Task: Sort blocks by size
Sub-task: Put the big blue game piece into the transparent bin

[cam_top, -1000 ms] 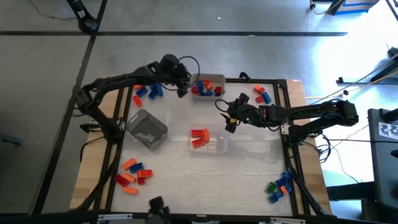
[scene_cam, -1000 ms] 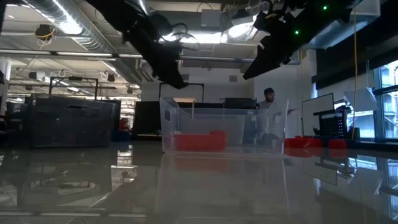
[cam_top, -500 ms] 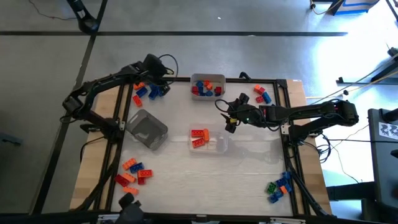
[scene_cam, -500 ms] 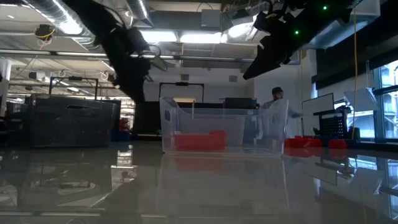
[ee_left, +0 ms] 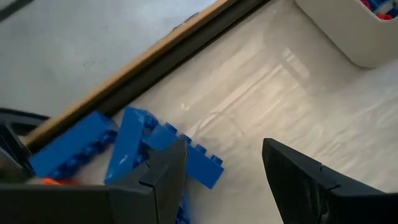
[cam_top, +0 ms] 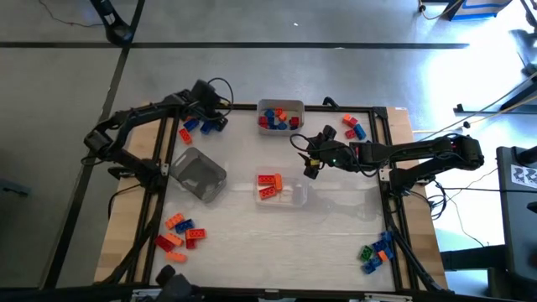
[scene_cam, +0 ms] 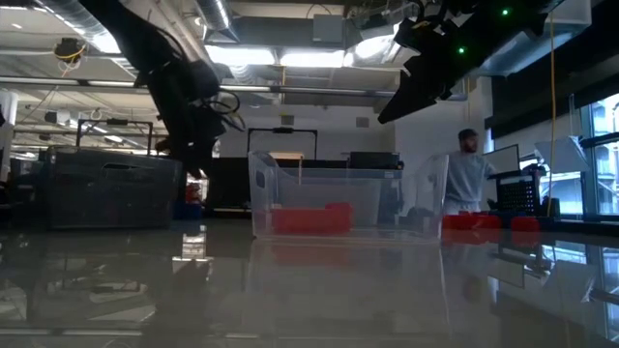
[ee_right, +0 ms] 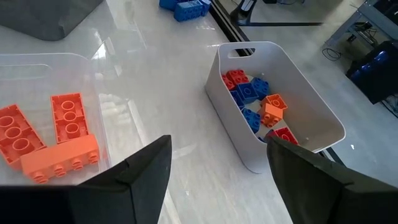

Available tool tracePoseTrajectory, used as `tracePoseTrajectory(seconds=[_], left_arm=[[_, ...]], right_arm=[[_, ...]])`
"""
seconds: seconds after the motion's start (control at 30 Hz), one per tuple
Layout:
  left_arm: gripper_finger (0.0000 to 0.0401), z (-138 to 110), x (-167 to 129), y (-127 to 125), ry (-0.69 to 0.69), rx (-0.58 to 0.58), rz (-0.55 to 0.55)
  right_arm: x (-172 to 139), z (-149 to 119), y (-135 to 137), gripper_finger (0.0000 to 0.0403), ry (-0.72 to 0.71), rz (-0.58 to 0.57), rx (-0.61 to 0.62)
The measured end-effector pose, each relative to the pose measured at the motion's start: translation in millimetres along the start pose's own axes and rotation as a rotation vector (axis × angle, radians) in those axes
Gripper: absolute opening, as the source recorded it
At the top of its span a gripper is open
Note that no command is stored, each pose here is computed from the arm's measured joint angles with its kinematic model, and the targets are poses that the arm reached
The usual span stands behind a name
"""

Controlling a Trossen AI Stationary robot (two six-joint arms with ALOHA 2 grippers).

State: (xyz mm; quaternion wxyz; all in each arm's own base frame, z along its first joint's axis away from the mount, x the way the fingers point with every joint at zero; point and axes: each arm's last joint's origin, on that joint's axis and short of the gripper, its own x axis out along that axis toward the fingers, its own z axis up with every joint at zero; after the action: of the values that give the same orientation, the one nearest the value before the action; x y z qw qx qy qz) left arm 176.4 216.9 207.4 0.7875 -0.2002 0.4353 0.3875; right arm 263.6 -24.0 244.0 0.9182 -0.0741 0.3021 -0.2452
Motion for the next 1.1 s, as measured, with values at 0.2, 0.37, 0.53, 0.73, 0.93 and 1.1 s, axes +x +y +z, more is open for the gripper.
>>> tracePoseTrajectory(seconds=[0.2,0.37,0.53,0.73,0.93,1.1], left_arm=[[0.0196,-6,5,-8,0.011,-0.006,-0.014],[0.0196,-8,13,-12,0.033,-0.026,0.042],[0.0196,-11,23,-10,0.065,-0.07,0.125],[0.0196,-14,41,-9,0.11,-0.105,0.132],[0.0196,-11,54,-9,0.082,-0.134,0.142],[0.0196,-11,58,-9,0.075,-0.131,0.142]], right_arm=[[0,0,0,0.0261,0.0,0.0,-0.002],[0,0,0,0.0261,-0.003,0.0,-0.014],[0,0,0,0.0261,-0.003,0.0,-0.014],[0,0,0,0.0261,-0.003,0.0,-0.014],[0,0,0,0.0261,-0.002,0.0,-0.014],[0,0,0,0.0261,-0.002,0.0,-0.014]])
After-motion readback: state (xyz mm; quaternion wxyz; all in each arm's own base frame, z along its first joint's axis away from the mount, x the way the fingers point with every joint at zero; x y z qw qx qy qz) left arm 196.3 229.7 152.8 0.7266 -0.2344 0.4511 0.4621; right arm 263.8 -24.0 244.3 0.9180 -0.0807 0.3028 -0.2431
